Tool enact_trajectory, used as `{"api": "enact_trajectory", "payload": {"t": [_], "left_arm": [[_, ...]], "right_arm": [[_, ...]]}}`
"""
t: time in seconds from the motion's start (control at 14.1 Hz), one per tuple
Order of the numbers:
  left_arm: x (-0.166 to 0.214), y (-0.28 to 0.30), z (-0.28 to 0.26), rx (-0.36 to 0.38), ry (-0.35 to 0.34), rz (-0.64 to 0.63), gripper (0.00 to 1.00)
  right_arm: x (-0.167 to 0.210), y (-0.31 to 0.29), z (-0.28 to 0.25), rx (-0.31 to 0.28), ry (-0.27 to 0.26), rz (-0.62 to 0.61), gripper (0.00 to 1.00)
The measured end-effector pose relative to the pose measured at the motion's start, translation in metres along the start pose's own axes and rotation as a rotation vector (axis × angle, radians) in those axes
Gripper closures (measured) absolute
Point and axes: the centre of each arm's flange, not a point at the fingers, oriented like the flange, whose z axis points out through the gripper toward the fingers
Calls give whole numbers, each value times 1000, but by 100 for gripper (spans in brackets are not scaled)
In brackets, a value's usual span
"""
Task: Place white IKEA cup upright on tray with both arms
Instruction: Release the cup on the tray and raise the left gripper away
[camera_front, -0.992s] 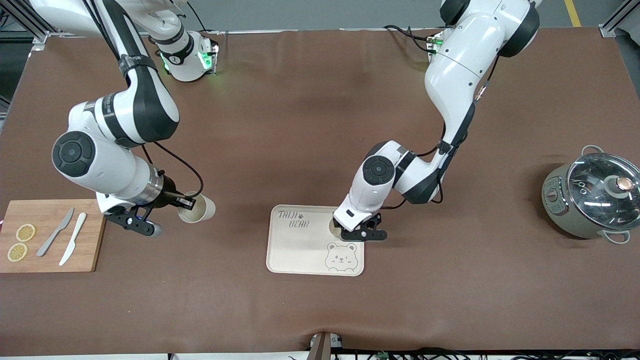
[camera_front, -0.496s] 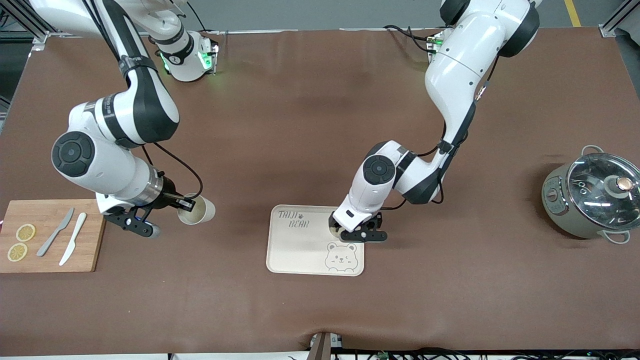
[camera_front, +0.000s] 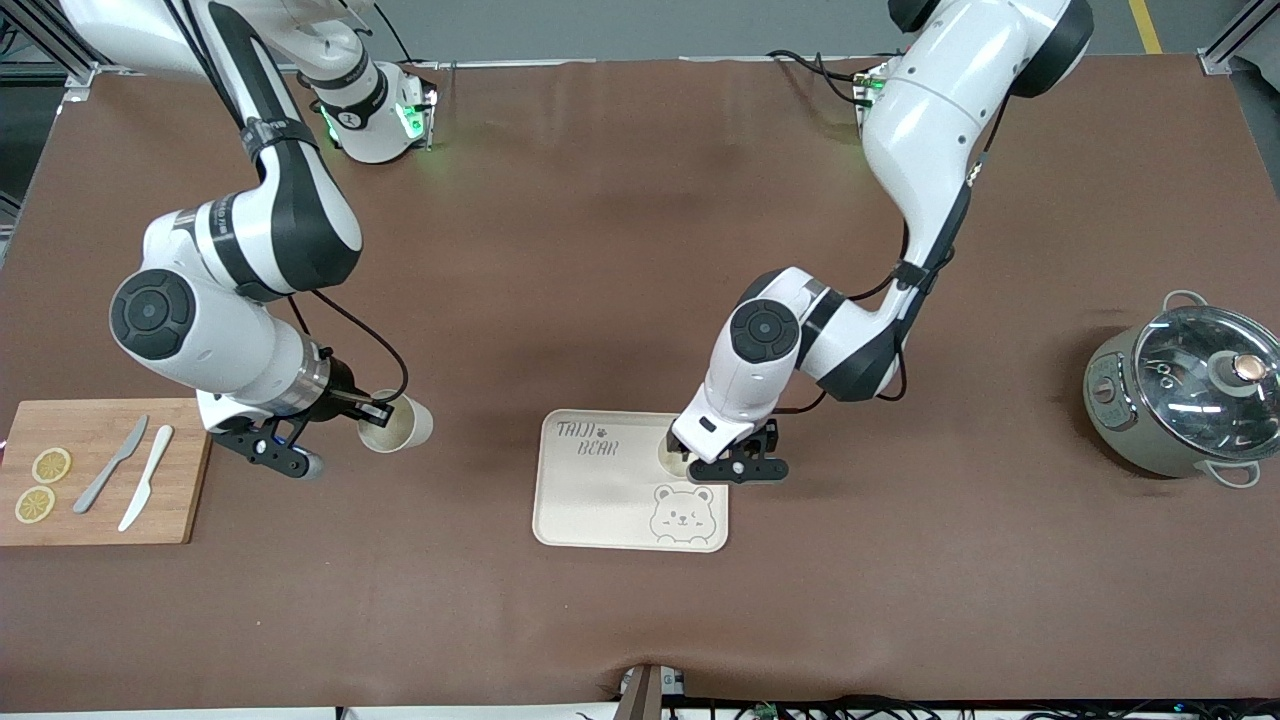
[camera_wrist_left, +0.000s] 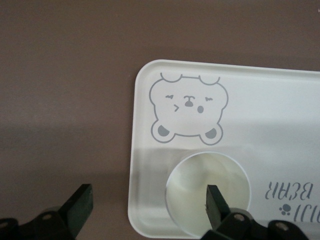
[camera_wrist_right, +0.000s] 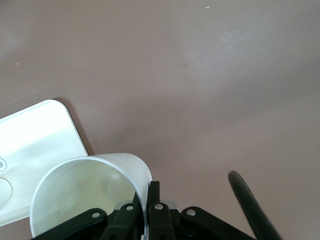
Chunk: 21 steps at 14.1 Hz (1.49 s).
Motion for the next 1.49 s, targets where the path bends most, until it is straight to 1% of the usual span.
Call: {"api": "enact_trajectory", "payload": {"t": [0.14,0.35,0.57,0.71,0.85,0.99,1.06,1.28,1.49], "left_arm": [[3,-7,-20,30,-20,24,0],[13,-29,-50,65,-39,61,0],[29,-61,-91,79,-23,82,0],[40,-94,-124,101,-27,93,0],[50,-138,-153,133,-52,108,0],[60,-183,-179,152,-68,114,0],[63,-205,-190,156,-80,117,0],[69,-268,-213,149,-120,114,0],[63,-313,-240,142,-165,90,0]], "right_arm": [[-11,-20,6,18,18,39,96],[-36,-64,24,58,48,124,96],[-63,-106,50,110,74,212,96],[-77,-126,73,128,84,246,96],[-86,-140,97,116,100,270,96],[-89,-150,116,97,116,286,96],[-89,-155,124,98,121,290,96],[-87,-163,142,121,132,296,96],[-81,-160,155,112,152,290,96]]}}
